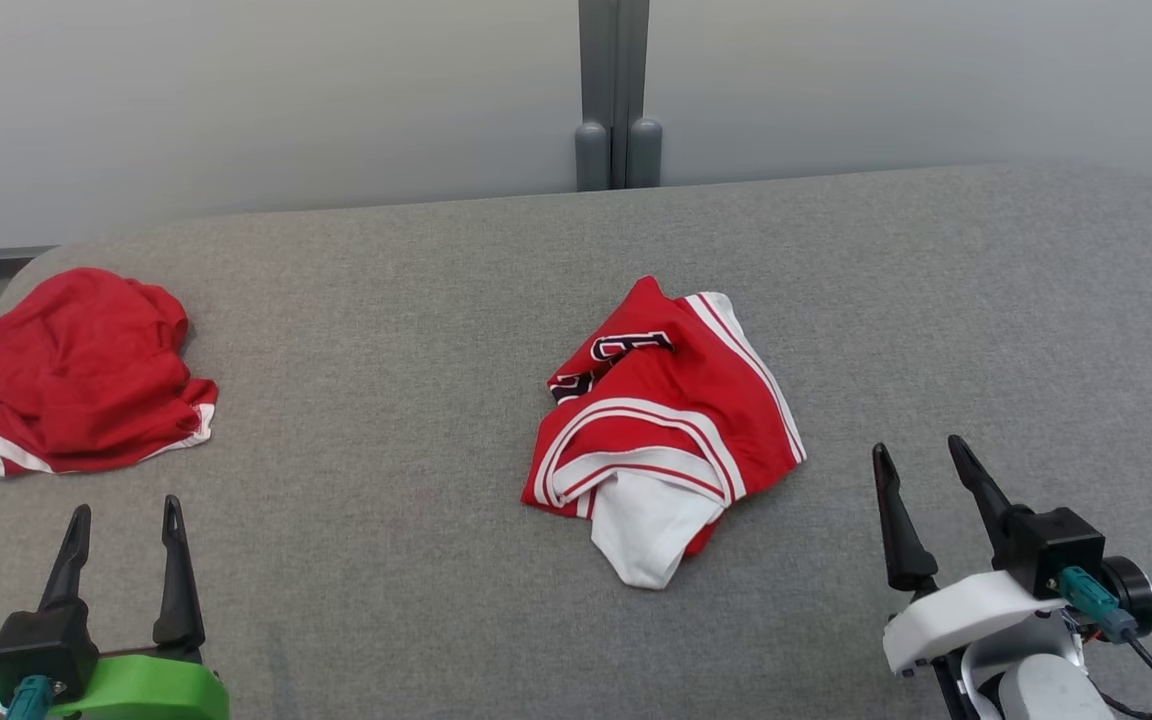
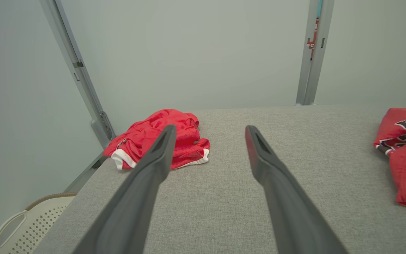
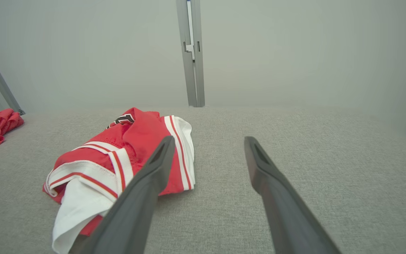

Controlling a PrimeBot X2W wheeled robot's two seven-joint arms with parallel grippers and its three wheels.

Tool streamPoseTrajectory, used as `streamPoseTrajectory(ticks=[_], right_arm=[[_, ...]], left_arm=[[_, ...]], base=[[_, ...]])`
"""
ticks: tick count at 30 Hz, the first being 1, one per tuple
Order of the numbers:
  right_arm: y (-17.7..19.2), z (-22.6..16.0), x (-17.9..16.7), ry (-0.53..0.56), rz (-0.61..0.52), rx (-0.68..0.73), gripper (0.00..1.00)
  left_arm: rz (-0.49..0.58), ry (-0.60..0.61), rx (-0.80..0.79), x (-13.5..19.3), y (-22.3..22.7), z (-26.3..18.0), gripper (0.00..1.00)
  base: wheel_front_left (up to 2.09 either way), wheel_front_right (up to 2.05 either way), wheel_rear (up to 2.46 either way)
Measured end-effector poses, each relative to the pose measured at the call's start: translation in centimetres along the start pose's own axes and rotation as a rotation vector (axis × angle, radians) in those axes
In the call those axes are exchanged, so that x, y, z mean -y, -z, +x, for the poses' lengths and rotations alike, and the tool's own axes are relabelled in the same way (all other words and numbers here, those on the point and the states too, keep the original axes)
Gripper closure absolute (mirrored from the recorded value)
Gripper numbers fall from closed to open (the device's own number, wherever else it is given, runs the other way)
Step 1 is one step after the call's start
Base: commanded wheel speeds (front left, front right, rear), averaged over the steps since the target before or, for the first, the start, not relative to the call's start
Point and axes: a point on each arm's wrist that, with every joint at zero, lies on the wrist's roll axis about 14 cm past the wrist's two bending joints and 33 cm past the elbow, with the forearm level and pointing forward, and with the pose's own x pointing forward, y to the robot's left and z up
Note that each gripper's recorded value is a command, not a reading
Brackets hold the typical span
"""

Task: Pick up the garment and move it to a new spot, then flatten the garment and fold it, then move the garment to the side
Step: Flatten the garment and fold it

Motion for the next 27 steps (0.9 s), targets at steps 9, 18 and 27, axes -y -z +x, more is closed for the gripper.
streamPoseTrajectory(ticks=[9, 18, 27], right_arm=[[-3.2, 5.4, -1.8, -0.078, -0.064, 0.054, 0.00], [-1.1, 11.4, -2.7, -0.154, -0.133, -0.093, 0.00], [8.5, 11.8, -3.4, -0.199, -0.122, -0.425, 0.00]], left_arm=[[-0.003, 0.010, 0.005, 0.5, -0.1, 0.8, 0.00], [-0.010, 0.007, 0.003, 0.6, 0.2, 2.3, 0.00], [-0.013, -0.010, -0.034, 0.2, 1.6, 3.6, 0.00]], base=[[0.00, 0.00, 0.00], [0.00, 0.00, 0.00], [0.00, 0.00, 0.00]])
